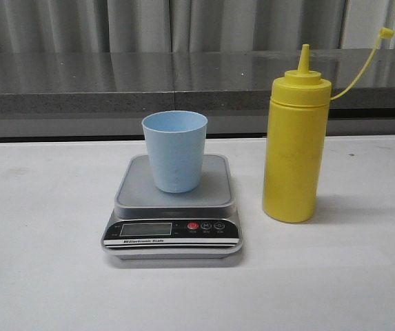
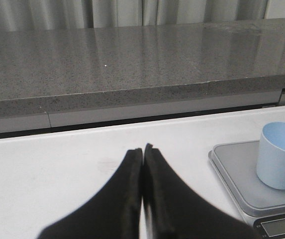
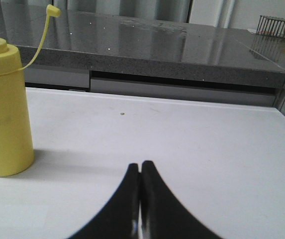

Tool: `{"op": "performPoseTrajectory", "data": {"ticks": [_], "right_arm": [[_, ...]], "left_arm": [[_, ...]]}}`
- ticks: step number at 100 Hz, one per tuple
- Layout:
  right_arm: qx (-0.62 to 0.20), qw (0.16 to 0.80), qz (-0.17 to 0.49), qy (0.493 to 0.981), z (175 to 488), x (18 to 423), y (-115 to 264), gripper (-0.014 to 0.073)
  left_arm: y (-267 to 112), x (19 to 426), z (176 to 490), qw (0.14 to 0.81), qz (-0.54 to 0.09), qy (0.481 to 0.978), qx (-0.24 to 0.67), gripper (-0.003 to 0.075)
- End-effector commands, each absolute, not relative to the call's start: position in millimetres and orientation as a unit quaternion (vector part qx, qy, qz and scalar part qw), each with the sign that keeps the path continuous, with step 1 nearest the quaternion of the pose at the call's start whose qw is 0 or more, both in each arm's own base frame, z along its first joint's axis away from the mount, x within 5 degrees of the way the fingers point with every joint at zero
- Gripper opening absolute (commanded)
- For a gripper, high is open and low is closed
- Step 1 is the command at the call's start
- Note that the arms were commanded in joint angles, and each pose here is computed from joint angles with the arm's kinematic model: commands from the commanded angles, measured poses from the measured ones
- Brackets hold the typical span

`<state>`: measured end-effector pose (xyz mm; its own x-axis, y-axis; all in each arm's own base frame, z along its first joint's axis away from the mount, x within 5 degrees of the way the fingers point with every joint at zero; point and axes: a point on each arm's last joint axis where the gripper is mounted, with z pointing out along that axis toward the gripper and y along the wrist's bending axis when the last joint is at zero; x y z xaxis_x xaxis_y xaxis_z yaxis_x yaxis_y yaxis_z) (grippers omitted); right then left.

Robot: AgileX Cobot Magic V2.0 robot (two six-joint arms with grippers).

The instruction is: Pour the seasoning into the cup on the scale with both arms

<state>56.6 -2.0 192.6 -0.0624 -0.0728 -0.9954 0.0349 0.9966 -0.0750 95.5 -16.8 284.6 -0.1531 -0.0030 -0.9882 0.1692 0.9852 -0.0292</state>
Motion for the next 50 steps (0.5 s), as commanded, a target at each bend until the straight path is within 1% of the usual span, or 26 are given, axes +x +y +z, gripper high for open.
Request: {"op": "performPoseTrajectory", "data": {"ticks": [1, 45, 50], "right_arm": [[-0.013, 0.729, -0.050, 0.683, 207.9, 54.1, -2.6, -0.0068], [-0.013, 0.729, -0.050, 0.683, 207.9, 54.1, -2.6, -0.0068], [-0.013, 0.729, -0.050, 0.683, 207.9, 54.1, -2.6, -0.0068]], "left_arm": [[-16.6, 96.4, 300.1, 0.686, -0.073, 0.722, 0.047, -0.0020], [-16.6, 96.4, 300.1, 0.686, -0.073, 0.722, 0.047, -0.0020], [-16.4, 96.4, 300.1, 0.687, -0.064, 0.722, 0.055, -0.0020]]}}
